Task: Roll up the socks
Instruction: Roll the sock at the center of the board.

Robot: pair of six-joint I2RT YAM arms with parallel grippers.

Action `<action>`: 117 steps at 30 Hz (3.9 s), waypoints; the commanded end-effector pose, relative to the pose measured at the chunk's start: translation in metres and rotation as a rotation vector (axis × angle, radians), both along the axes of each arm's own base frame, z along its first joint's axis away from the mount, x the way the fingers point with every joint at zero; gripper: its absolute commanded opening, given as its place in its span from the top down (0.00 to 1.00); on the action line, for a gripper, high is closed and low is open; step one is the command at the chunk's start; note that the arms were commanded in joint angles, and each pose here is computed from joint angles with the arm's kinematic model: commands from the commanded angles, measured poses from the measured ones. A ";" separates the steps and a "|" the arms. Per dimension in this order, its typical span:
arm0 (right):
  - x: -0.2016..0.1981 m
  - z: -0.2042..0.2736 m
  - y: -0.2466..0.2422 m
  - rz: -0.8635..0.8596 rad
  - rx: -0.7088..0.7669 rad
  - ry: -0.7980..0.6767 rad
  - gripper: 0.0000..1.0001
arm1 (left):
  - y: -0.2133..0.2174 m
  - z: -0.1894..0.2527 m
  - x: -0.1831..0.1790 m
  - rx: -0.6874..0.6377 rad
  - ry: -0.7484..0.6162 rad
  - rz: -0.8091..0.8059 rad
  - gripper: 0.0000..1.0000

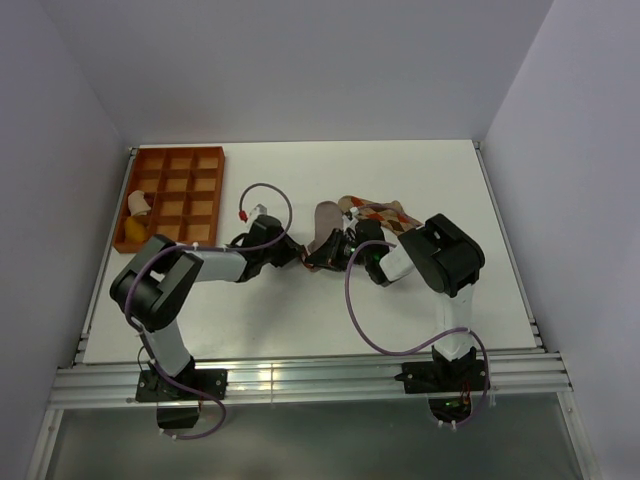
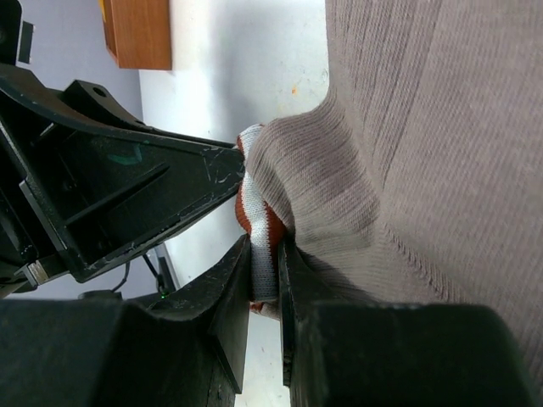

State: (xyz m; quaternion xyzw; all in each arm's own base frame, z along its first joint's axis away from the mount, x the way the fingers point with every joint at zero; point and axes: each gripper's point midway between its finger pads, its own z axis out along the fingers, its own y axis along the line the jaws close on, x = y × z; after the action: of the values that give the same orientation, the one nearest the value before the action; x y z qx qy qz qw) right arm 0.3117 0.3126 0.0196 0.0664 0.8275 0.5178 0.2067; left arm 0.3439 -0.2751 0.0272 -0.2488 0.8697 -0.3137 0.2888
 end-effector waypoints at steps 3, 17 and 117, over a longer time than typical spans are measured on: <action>-0.004 -0.031 -0.012 0.000 -0.132 0.058 0.91 | -0.010 -0.010 -0.006 0.032 0.020 -0.056 0.78; 0.014 0.036 -0.038 0.024 -0.423 -0.275 0.57 | 0.007 -0.006 0.001 0.162 0.004 -0.026 1.00; -0.019 -0.009 0.030 0.336 -1.082 -0.986 1.00 | 0.014 0.010 -0.018 0.204 0.035 -0.025 0.99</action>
State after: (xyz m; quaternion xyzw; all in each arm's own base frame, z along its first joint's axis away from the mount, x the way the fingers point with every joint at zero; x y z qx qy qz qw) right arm 0.2981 0.3374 0.0265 -0.3984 0.7610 0.0305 0.5111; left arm 0.3419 -0.2536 0.0313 -0.2203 0.9019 -0.2154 0.3027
